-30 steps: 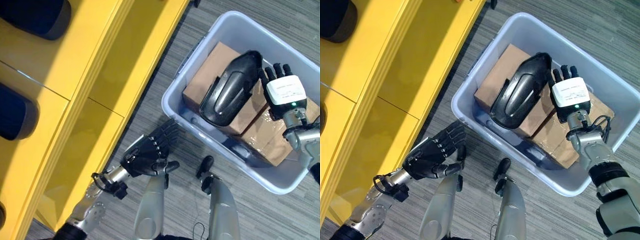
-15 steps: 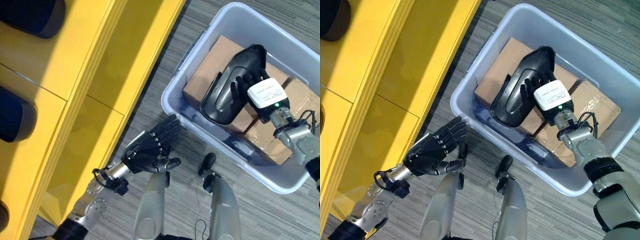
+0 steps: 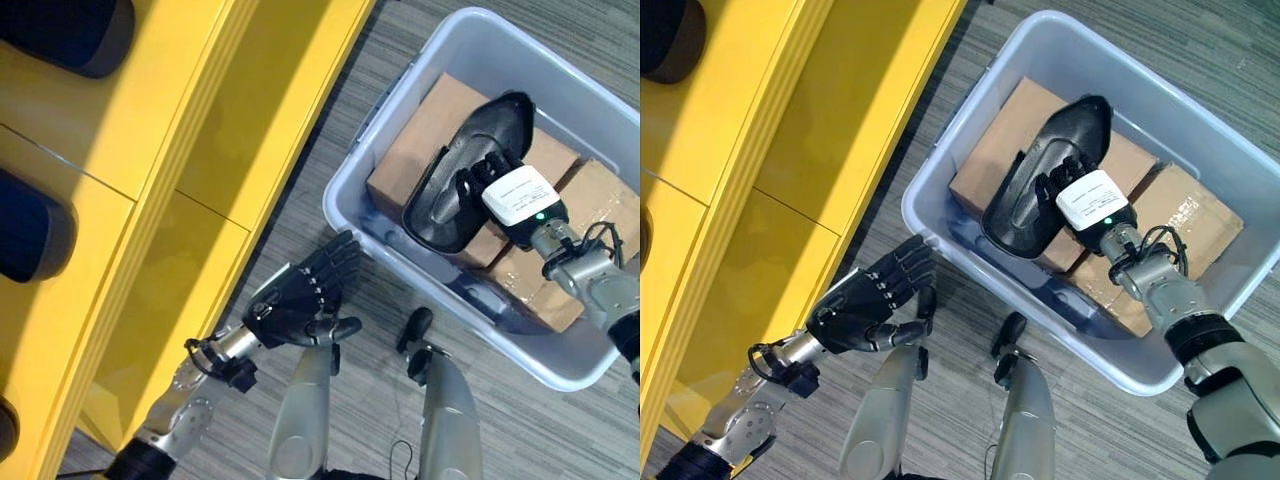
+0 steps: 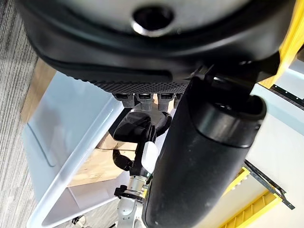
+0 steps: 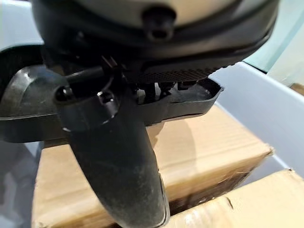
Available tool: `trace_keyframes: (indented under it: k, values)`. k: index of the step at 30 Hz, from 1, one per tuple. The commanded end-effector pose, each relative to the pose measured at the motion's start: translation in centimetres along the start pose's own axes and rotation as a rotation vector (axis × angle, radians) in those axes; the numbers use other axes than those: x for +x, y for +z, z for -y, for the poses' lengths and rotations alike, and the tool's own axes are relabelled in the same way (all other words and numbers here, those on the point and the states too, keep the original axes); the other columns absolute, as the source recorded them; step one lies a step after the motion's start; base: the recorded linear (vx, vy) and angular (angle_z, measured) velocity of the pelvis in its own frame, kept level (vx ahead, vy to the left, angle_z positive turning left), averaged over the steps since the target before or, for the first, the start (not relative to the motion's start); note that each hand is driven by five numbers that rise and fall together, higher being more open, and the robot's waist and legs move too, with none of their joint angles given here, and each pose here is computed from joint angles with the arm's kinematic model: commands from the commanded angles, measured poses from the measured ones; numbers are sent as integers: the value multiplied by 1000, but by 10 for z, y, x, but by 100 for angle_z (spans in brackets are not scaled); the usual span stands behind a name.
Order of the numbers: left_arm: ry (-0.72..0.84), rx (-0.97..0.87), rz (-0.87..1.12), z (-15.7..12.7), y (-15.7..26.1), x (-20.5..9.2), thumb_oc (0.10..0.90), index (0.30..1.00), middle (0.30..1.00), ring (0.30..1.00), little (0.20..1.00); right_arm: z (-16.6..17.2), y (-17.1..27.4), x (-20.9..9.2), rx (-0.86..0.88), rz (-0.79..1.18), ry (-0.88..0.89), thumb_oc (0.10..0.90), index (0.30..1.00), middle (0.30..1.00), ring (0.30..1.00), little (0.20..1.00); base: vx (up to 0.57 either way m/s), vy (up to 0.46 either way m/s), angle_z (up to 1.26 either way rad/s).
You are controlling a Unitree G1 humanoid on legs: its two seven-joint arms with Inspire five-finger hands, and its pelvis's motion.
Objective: Move parts from the plastic box to the shelf.
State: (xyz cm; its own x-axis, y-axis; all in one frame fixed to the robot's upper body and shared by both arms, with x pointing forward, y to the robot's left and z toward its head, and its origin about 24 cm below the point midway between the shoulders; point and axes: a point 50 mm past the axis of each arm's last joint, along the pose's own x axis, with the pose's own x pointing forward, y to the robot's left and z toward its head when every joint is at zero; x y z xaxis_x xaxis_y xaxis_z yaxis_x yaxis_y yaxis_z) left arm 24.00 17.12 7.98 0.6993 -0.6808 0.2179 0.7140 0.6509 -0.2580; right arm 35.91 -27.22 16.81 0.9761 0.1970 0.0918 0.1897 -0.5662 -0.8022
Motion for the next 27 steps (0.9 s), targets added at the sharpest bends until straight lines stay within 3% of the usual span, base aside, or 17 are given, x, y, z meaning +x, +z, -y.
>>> trace_keyframes:
  k: [1, 12, 18, 27]
  values:
    - [-124, -19, 113, 21, 13, 7, 900, 1000, 1000, 1000, 1000, 17, -27, 7, 0, -75, 57, 400, 300, 300, 300, 300, 0, 0, 0]
    - [-99, -10, 98, 16, 9, 6, 900, 1000, 1000, 1000, 1000, -2, -28, 10, 27, -125, 123, 400, 300, 300, 300, 300, -39, -16, -1]
    - [-118, -21, 111, 18, 8, 9, 900, 1000, 1000, 1000, 1000, -7, -26, 9, -2, -166, 14, 400, 300, 300, 300, 300, -57, 17, -9]
    - [-99, 0, 122, 18, 8, 4, 900, 1000, 1000, 1000, 1000, -5, -11, 4, 118, -136, -172, 400, 300, 300, 300, 300, -31, 7, 8]
